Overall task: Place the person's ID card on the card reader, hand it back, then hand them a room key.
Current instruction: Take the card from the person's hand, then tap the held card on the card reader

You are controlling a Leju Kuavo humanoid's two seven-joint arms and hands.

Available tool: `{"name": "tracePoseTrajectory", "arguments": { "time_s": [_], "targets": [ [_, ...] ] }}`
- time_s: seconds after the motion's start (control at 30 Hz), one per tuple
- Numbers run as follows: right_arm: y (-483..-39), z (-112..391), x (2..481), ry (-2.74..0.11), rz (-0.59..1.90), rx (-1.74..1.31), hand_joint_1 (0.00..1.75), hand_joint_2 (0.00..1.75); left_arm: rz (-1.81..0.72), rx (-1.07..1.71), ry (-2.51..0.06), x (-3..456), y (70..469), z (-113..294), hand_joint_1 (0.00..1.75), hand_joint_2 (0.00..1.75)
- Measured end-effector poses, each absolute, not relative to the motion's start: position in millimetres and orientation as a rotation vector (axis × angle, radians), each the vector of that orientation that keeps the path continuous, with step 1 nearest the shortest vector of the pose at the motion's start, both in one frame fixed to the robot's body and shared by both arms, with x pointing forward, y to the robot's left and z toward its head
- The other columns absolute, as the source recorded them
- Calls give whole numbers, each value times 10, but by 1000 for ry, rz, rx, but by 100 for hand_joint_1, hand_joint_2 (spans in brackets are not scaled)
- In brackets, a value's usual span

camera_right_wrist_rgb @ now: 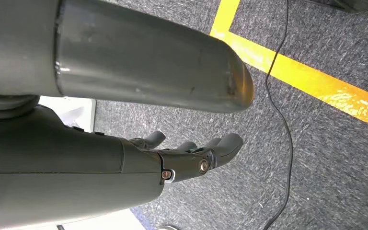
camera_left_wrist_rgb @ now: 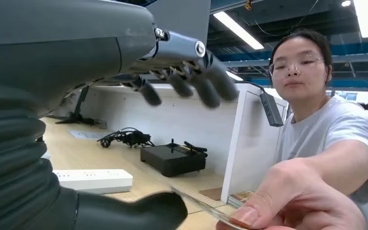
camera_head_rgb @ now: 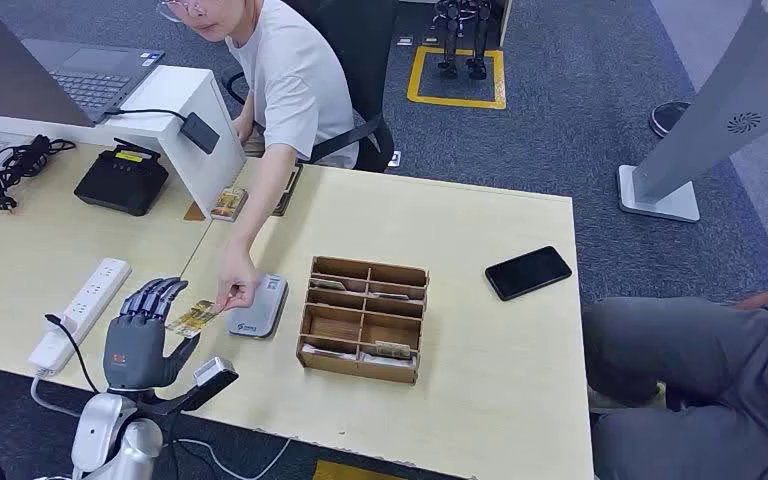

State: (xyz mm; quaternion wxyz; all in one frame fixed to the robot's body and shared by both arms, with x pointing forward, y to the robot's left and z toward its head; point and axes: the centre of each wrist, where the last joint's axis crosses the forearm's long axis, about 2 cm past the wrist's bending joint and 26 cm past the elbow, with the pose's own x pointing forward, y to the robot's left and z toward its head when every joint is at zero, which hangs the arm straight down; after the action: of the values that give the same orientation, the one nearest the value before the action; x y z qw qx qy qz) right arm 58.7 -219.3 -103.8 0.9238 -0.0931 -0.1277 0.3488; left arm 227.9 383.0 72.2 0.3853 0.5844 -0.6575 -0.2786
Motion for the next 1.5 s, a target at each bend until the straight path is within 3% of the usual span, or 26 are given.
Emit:
{"name": "tracePoseTrajectory", "arguments": {
  "time_s": [0.63,1.03,1.5],
  "targets": [
    [-2201,-1039,587,-272,712,-195,0,0,-609,1341,-1819,2308,3703,683,175,175],
    [-2208,-1041,574,-252,678,-209,0,0,-175,559,-1799,2453,3378,726,175,175],
    [-2209,-1042,573,-251,675,-209,0,0,-149,523,-1822,2519,3313,798,175,175]
  ]
}}
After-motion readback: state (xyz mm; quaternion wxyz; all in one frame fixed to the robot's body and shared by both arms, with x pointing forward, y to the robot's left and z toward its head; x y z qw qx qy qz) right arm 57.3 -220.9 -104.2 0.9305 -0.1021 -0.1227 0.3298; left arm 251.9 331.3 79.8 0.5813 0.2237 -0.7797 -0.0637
